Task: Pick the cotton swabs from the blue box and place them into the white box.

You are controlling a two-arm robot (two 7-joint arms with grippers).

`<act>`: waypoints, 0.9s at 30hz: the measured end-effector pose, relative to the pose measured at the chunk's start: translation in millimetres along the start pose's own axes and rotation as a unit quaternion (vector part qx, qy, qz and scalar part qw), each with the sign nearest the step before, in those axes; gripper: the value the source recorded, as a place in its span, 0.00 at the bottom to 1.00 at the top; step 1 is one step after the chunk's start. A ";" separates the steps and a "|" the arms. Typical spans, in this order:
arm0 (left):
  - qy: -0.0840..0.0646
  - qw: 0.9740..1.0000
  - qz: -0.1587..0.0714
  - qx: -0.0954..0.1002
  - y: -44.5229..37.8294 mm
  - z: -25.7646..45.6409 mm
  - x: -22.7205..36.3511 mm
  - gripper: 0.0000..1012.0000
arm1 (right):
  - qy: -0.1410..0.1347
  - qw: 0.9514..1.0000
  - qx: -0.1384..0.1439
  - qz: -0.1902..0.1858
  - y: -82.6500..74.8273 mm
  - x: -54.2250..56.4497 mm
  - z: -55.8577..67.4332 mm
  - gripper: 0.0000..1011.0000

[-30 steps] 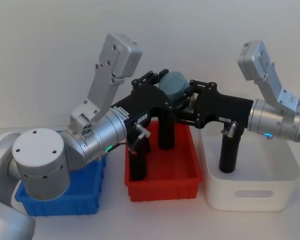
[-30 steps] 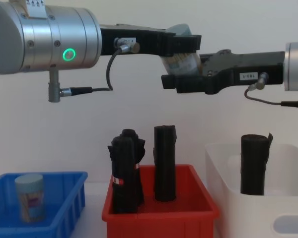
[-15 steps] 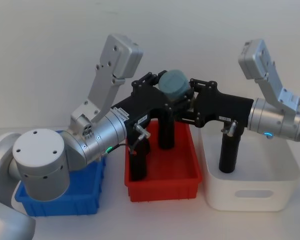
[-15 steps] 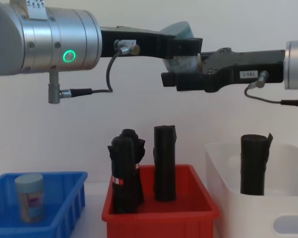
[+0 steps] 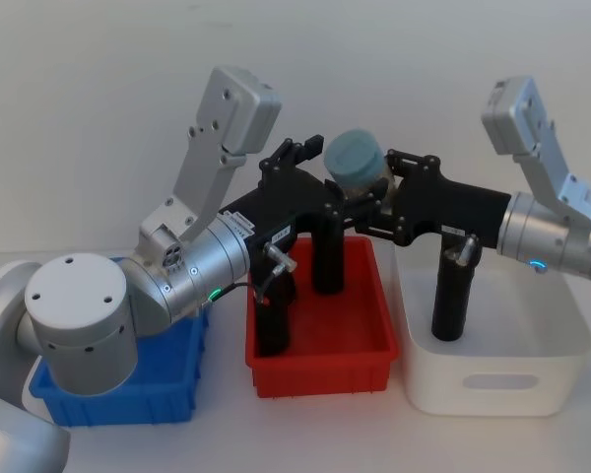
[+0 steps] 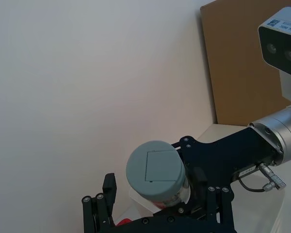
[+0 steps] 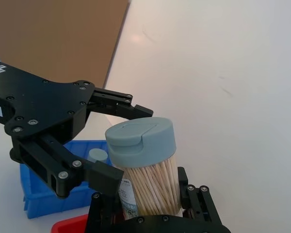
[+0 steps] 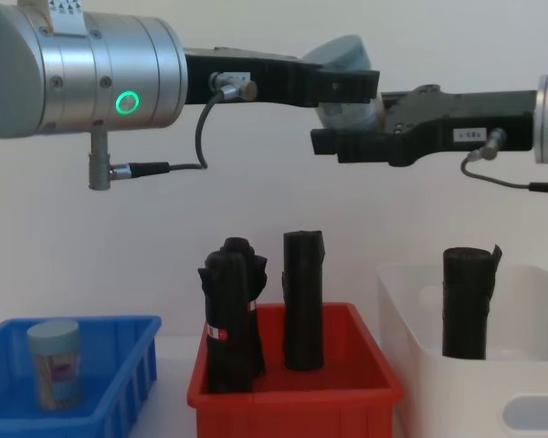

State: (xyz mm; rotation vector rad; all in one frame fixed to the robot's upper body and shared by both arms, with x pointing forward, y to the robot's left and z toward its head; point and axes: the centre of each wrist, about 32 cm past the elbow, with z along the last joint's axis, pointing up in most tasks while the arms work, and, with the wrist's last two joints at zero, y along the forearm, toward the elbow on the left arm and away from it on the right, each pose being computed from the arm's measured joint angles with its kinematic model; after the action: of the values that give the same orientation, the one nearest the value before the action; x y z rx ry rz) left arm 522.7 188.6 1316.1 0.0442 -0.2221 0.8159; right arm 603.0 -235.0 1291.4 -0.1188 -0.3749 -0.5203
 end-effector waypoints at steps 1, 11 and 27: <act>0.000 1.000 0.000 0.000 0.0 0.0 0.0 0.99 | 0.000 1.000 0.000 -0.003 -1.5 -0.2 -0.4 0.64; 0.000 1.000 0.000 -0.001 0.1 0.2 0.0 0.99 | 0.006 0.998 -0.009 -0.066 -22.7 -7.0 -8.0 0.64; 0.000 1.000 0.000 -0.001 0.0 0.2 0.0 0.99 | 0.032 0.984 -0.039 -0.173 -56.1 -25.8 -26.5 0.64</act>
State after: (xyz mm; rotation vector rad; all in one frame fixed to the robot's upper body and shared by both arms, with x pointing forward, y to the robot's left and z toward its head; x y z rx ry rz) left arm 522.7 188.6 1316.3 0.0422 -0.2230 0.8158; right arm 562.4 -276.9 1258.0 -0.1122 -0.3131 -0.8809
